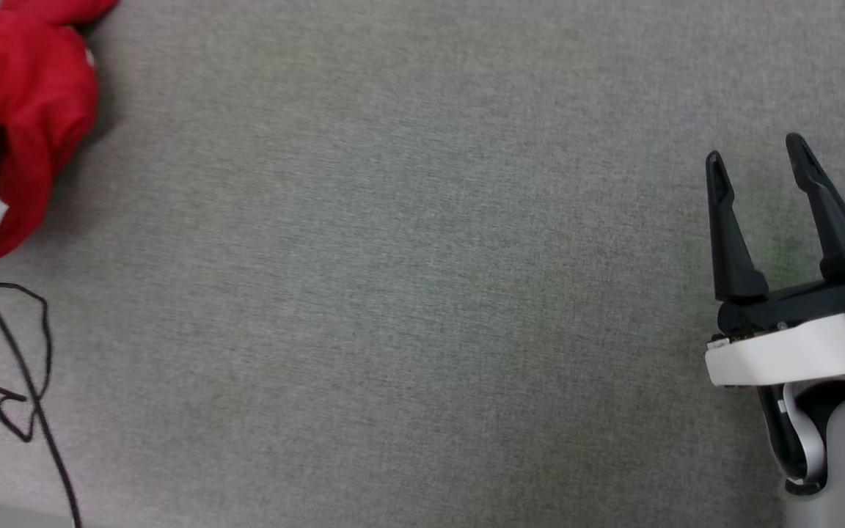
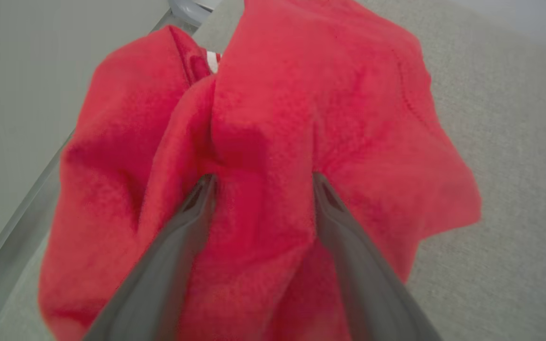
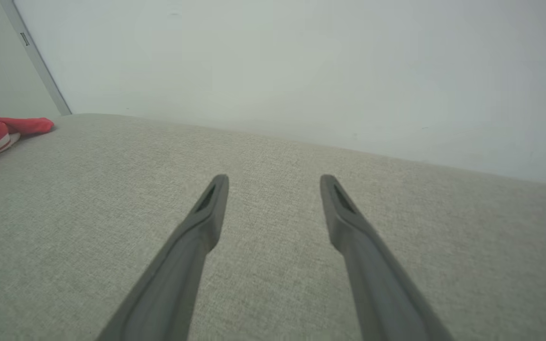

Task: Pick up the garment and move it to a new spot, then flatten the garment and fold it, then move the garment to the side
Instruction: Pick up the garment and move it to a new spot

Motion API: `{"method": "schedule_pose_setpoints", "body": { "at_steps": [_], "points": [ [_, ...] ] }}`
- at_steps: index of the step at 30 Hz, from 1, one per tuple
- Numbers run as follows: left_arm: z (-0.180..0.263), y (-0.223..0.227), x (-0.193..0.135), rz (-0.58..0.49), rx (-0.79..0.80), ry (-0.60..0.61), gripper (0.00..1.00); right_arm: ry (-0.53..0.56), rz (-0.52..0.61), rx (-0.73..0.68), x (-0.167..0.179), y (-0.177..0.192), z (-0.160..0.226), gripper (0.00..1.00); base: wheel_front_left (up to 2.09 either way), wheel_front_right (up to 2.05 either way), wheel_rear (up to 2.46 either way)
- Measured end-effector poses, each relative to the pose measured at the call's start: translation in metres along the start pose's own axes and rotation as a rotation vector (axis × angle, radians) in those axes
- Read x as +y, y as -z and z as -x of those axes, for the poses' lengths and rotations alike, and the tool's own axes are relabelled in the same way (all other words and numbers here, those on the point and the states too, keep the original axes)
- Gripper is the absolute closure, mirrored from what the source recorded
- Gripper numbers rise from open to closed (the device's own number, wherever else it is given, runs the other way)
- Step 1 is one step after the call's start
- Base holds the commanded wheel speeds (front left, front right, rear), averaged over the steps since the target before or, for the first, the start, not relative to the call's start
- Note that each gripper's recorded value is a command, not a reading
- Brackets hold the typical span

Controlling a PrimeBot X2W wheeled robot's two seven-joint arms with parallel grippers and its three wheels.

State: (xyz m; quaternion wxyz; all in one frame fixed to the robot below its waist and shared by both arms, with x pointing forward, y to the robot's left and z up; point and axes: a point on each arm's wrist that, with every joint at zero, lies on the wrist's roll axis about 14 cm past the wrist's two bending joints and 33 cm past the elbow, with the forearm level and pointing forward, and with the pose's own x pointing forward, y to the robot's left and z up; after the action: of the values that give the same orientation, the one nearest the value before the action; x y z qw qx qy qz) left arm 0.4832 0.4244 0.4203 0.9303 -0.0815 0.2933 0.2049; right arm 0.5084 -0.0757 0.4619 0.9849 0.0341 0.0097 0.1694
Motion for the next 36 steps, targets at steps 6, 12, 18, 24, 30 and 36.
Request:
{"method": "schedule_pose_setpoints", "body": {
  "at_steps": [6, 12, 18, 24, 30, 36],
  "points": [
    [-0.025, 0.038, 0.005, 0.058, 0.215, -0.044, 0.0, 0.036, 0.007, 0.046, -0.017, 0.023, -0.001, 0.0, 0.0, 0.0, 0.0],
    [-0.036, 0.056, 0.009, 0.081, 0.353, -0.09, 0.58, 0.053, 0.014, 0.076, -0.027, 0.038, -0.002, 0.0, 0.0, 0.0, 0.0],
    [-0.035, 0.057, 0.006, 0.072, 0.39, -0.085, 1.0, 0.04, 0.018, 0.083, -0.025, 0.039, -0.005, 0.0, 0.0, 0.0, 0.0],
    [-0.026, 0.034, 0.007, 0.028, 0.246, -0.086, 1.0, 0.031, 0.025, 0.045, -0.021, 0.022, -0.004, 0.0, 0.0, 0.0, 0.0],
    [-0.002, -0.027, 0.007, 0.012, -0.062, -0.078, 1.0, 0.039, 0.022, -0.019, -0.017, -0.007, 0.004, 0.0, 0.0, 0.0, 0.0],
    [0.032, -0.053, -0.004, 0.032, -0.29, -0.035, 1.0, 0.069, 0.017, -0.05, -0.019, -0.029, 0.024, 0.0, 0.0, 0.0, 0.0]
  ]
}}
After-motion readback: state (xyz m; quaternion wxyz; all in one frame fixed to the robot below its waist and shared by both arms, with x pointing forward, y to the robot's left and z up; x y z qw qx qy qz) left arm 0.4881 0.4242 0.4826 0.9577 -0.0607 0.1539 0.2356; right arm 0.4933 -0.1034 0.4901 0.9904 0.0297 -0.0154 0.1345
